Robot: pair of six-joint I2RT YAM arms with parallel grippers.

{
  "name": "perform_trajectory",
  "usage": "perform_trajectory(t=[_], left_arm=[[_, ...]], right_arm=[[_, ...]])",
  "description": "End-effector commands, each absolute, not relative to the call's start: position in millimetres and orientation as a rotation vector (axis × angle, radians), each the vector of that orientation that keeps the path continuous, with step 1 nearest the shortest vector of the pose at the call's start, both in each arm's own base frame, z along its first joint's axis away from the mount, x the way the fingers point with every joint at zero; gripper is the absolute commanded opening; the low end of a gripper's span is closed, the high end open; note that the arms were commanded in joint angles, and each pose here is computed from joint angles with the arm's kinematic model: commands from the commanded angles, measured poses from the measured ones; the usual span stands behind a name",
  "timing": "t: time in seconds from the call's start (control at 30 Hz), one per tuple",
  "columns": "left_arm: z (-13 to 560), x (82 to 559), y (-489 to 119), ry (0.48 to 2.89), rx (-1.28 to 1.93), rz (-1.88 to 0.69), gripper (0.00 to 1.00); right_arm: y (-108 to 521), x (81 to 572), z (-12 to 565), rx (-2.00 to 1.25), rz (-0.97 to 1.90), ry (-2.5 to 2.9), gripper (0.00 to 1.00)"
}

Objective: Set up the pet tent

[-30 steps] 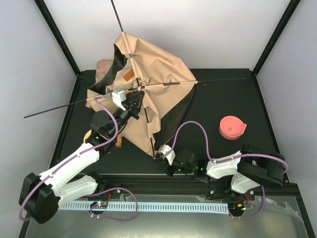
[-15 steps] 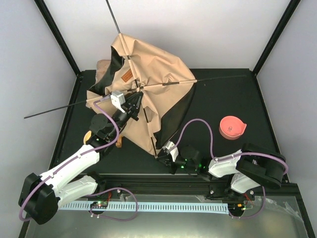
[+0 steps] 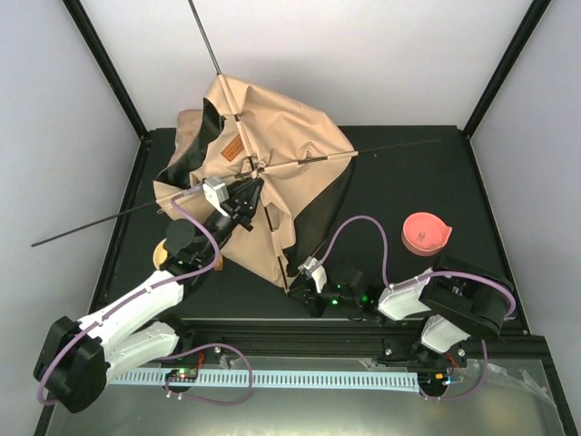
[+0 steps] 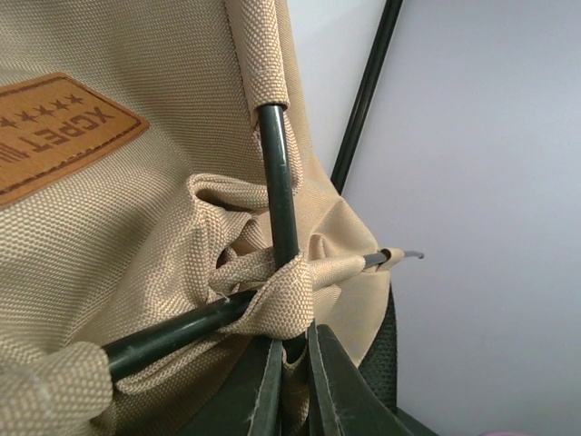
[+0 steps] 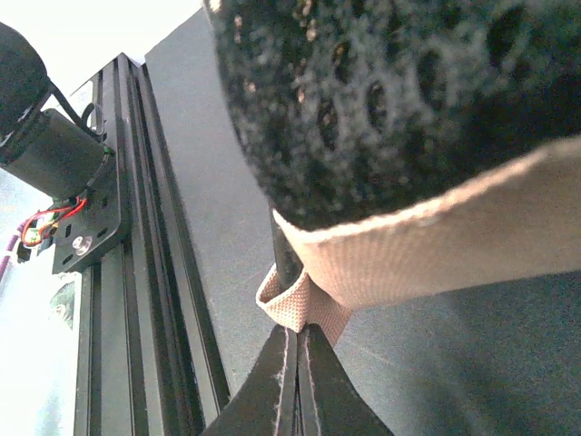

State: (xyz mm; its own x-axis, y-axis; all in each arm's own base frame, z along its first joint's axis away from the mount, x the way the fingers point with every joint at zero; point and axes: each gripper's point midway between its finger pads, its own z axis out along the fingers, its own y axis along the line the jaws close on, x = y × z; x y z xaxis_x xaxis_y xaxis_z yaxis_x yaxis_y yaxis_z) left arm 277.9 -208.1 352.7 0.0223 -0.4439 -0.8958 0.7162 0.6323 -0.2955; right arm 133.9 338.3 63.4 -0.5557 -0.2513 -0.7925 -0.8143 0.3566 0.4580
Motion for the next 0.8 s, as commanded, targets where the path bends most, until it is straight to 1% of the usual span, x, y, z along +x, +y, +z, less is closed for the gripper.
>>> perform_trajectory(t=[0.0,0.17,0.37,0.5,0.77], left_arm=[[347,266,-214,1.242,0.321,-0.955,0.01],[323,263,-227,1.287,0.361,-0.994,0.02],[294,264,-234,1.345,0.397,-0.971,0.02],[286,266,-235,1.366,0.414,-0.941,0.01],[301,268,-235,1.374,0.404,-0.938,0.02]], right_arm=[[356,150,115,-0.853,1.27,1.813,0.02],[363,154,104,-0.872,1.25,1.836,0.07],[366,153,68,-0.884,1.245,1.888,0.09],[361,153,54,-0.882,1.227,1.922,0.22],[339,153,42,-0.978,1.026,1.941,0.3]])
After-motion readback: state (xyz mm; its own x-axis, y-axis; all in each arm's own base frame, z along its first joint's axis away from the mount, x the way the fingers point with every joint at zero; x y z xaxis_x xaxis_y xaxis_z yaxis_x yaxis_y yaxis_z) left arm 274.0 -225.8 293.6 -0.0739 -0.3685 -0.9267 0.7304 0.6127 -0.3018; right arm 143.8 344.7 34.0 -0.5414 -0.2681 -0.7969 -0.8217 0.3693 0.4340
